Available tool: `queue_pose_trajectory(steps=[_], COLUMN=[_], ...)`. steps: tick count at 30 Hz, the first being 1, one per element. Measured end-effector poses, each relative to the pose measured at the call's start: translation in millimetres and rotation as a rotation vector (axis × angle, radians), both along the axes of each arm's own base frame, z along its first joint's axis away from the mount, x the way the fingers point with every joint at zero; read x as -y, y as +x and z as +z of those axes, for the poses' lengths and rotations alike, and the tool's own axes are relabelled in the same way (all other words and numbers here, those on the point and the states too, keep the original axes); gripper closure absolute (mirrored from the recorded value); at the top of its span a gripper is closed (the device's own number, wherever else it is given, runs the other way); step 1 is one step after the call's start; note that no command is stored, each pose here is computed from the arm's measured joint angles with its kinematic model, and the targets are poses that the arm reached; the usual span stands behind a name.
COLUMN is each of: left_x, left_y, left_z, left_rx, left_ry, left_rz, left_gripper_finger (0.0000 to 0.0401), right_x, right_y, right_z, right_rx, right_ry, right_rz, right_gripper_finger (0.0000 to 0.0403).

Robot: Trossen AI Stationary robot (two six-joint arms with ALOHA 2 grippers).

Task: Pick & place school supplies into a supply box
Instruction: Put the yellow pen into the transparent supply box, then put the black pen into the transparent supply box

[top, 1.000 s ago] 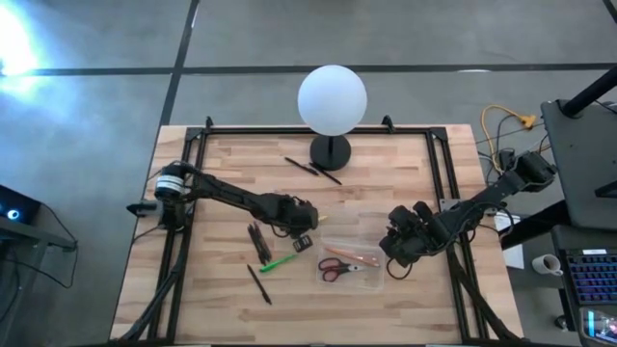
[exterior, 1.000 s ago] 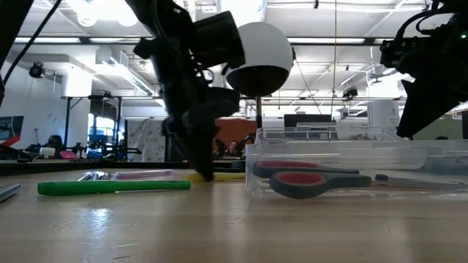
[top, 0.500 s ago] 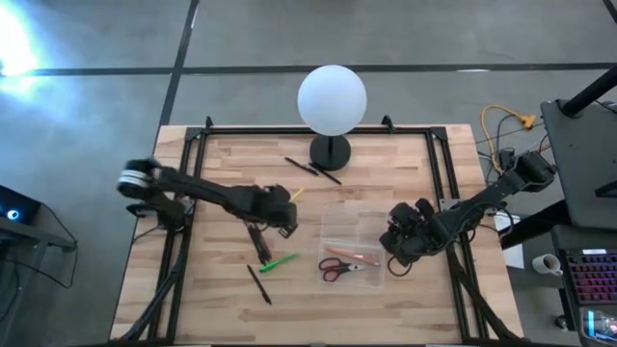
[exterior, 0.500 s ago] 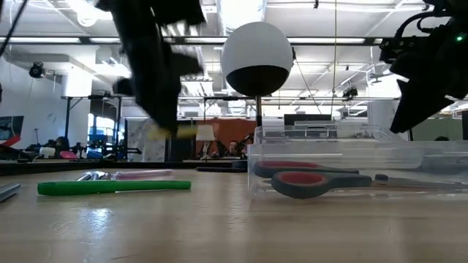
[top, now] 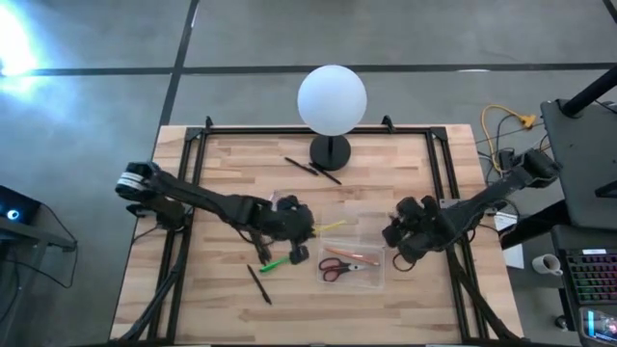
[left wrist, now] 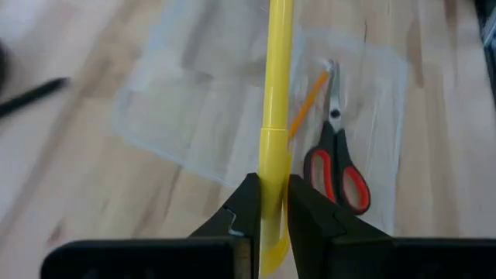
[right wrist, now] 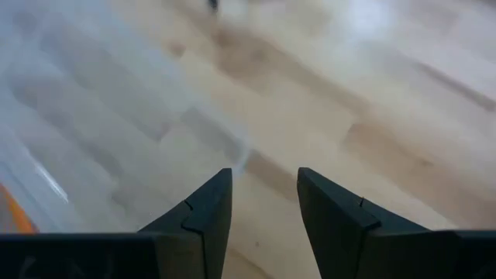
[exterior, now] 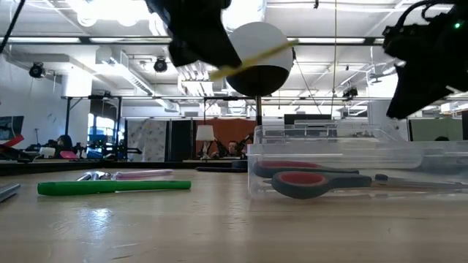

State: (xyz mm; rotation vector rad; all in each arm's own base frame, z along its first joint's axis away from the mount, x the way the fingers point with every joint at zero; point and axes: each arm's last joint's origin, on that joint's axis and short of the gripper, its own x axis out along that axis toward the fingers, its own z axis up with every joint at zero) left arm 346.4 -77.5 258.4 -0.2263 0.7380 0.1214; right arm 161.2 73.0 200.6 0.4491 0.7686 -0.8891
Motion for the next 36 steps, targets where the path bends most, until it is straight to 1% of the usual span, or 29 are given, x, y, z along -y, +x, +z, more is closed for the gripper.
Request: queue_pose_trajectory(steps=[2,4,7,10,13,15,17,19,20,23,26,29,32,34,36], left_x=[11,22,36,40,37,38,40,41,42,39,34,24,7,-10,-31], left_y=[14,31,59,83,103,111,116,118,119,116,106,92,74,67,62], left_z=[-6,-9,-17,-29,-36,-44,-55,-59,-56,-37,-16,11,33,36,31], left_rx=[0.002,0.009,-0.001,-0.060,-0.090,-0.130,-0.187,-0.243,-0.255,-0.287,-0.346,-0.390,-0.450,-0.504,-0.570], left_ry=[-0.005,0.000,0.052,0.089,0.037,-0.016,-0.036,-0.037,-0.036,0.013,0.101,0.226,0.325,0.374,0.428], left_rz=[-0.046,-0.091,-0.162,-0.214,-0.268,-0.293,-0.289,-0.284,-0.283,-0.238,-0.186,-0.081,0.012,0.002,-0.054], left_gripper_finger=[0.0376,0.0376,0.0376,0.0376,0.0373,0.0352,0.0319,0.0286,0.0270,0.0230,0.0208,0.0204,0.0212,0.0220,0.0228], right_x=[5,10,15,17,18,17,17,15,15,14,13,13,14,14,14], right_y=[-8,-15,-24,-30,-32,-32,-32,-31,-30,-29,-27,-27,-26,-24,-21], right_z=[10,18,26,31,32,31,31,29,28,26,25,26,27,28,29], right_rx=[0.043,0.067,0.080,0.076,0.061,0.043,0.033,0.013,0.003,-0.019,-0.034,-0.028,-0.003,0.010,0.023], right_ry=[0.007,0.006,0.004,0.025,0.055,0.070,0.080,0.087,0.084,0.072,0.051,0.042,0.022,-0.002,-0.030], right_rz=[-0.009,0.019,0.086,0.138,0.170,0.186,0.191,0.203,0.210,0.229,0.247,0.254,0.246,0.249,0.267], right_gripper_finger=[0.0266,0.0266,0.0266,0.0266,0.0266,0.0266,0.0266,0.0266,0.0266,0.0266,0.0266,0.0266,0.0266,0.0266,0.0266])
